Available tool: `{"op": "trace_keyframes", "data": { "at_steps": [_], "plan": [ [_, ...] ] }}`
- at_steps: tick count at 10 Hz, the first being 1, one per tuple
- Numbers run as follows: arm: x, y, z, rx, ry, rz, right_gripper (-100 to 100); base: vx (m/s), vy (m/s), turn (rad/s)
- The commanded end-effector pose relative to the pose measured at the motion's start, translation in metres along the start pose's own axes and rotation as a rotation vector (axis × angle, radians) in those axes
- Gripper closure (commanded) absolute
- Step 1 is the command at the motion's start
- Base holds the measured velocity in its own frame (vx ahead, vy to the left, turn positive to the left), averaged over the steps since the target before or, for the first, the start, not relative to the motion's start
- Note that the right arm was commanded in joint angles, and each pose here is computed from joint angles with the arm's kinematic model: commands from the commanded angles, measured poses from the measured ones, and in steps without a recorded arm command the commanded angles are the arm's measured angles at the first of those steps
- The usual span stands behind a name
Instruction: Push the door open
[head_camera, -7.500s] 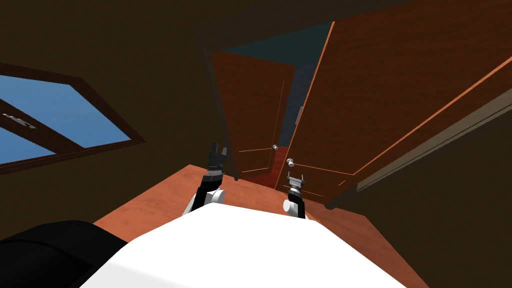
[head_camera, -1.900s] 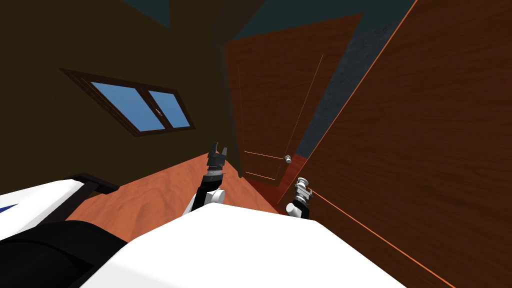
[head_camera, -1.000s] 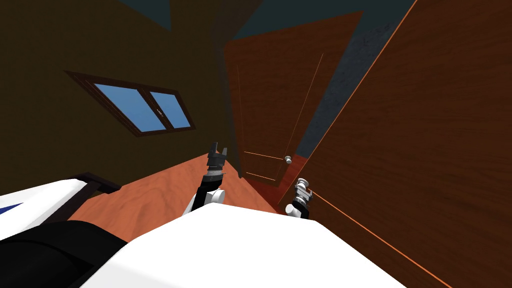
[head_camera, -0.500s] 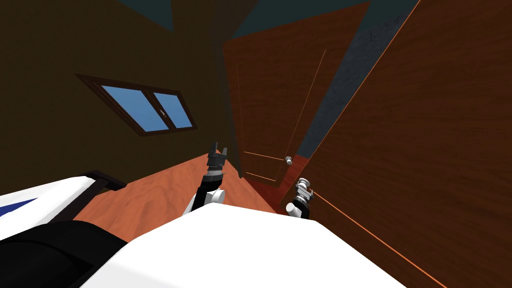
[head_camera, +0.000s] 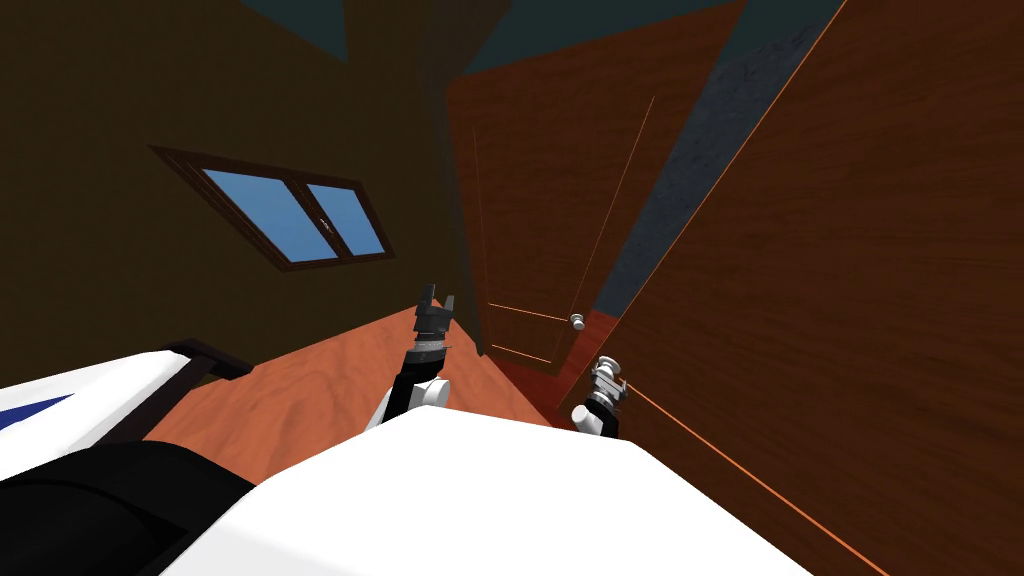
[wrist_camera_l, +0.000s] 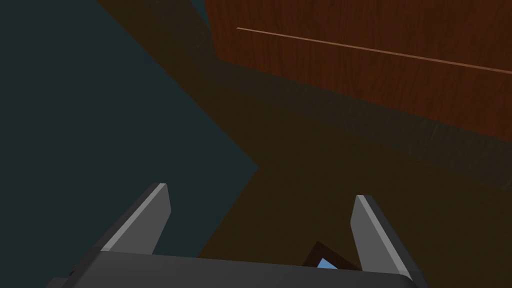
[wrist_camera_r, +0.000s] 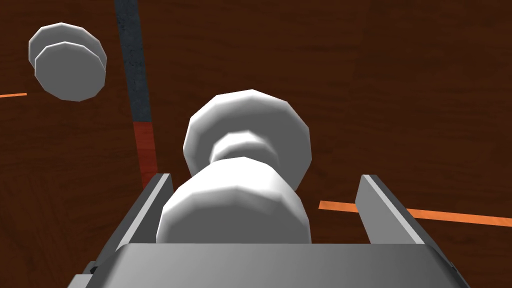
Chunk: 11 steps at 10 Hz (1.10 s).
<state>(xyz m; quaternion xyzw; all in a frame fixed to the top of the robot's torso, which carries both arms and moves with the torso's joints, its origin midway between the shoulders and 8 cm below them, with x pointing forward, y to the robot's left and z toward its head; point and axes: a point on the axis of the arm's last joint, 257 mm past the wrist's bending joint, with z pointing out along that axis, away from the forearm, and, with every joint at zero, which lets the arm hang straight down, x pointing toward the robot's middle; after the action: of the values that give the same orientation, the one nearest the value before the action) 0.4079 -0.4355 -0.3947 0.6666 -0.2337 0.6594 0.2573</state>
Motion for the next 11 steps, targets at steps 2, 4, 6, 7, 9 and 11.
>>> {"op": "trace_keyframes", "data": {
  "at_steps": [2, 4, 6, 7, 9, 11],
  "plan": [
    [-0.0028, 0.037, -0.0015, -0.049, 0.001, -0.025, 100, 0.001, -0.008, 0.026],
    [-0.0028, 0.037, -0.0015, -0.049, 0.001, -0.025, 100, 0.003, 0.0, -0.008],
    [-0.003, 0.0415, -0.0009, -0.058, 0.001, -0.027, 100, 0.001, -0.003, 0.017],
    [-0.003, 0.0415, -0.0009, -0.058, 0.001, -0.027, 100, 0.001, -0.007, -0.015],
    [-0.003, 0.0415, -0.0009, -0.058, 0.001, -0.027, 100, 0.005, 0.001, -0.004],
    [-0.003, 0.0415, -0.0009, -0.058, 0.001, -0.027, 100, 0.006, -0.008, 0.002]
  ]
}}
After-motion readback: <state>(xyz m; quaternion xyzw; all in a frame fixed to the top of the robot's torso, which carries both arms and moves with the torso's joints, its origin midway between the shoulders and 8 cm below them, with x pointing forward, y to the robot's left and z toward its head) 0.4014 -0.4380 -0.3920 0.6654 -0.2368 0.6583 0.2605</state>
